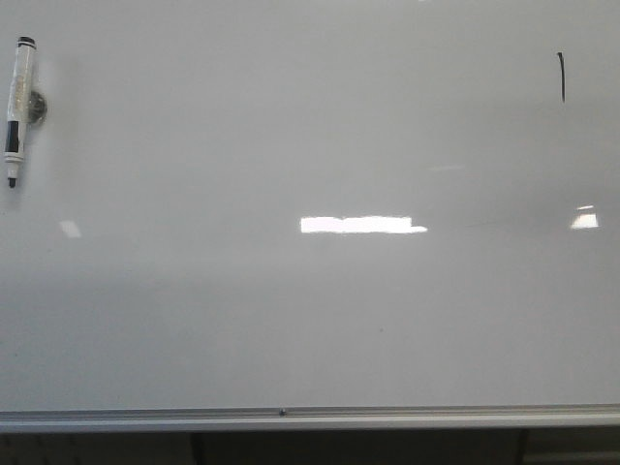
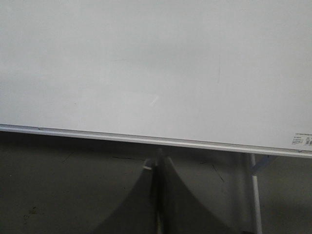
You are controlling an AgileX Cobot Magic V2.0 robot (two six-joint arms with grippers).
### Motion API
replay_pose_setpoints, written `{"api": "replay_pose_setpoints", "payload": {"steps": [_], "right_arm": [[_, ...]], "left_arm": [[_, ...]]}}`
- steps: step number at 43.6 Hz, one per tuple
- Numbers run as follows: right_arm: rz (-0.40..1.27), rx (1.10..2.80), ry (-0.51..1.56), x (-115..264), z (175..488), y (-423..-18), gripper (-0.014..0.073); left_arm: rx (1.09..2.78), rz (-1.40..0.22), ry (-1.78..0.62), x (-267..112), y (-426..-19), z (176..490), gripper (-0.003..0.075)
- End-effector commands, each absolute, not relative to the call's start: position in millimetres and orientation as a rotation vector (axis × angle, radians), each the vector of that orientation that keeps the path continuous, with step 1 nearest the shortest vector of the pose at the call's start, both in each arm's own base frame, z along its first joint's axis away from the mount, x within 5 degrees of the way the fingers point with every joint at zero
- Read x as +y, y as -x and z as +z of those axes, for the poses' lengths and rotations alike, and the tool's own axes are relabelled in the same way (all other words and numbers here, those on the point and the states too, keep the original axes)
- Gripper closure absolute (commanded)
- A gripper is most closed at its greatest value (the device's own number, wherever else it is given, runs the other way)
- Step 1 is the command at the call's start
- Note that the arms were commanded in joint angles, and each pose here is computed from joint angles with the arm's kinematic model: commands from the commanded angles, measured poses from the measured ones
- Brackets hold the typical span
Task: Write number 1 on whiteboard
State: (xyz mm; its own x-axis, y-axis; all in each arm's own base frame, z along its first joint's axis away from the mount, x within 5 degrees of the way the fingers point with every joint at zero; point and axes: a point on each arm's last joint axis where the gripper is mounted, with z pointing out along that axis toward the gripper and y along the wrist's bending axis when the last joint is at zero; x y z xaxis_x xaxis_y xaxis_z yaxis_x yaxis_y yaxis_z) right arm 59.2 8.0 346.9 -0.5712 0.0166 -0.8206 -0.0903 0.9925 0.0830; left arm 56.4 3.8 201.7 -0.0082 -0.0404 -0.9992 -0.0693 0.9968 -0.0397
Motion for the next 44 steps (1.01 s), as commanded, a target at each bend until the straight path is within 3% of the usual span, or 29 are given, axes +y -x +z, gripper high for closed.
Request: {"api": "replay_pose_setpoints", "payload": {"steps": [1, 30, 44], "right_arm": [[0.137, 2.094, 0.05, 8, 358, -62, 0.0664], [0.13, 2.057, 0.032, 6, 347, -59, 0.0664], [0.11, 1.547, -0.053, 1, 270, -53, 0.0664]], "left_arm": [[1.499, 0.009, 0.088, 4, -56, 203, 0.0741], [1.499, 0.009, 0.088, 4, -56, 203, 0.0741], [1.499, 0.009, 0.088, 4, -56, 203, 0.0741]]}}
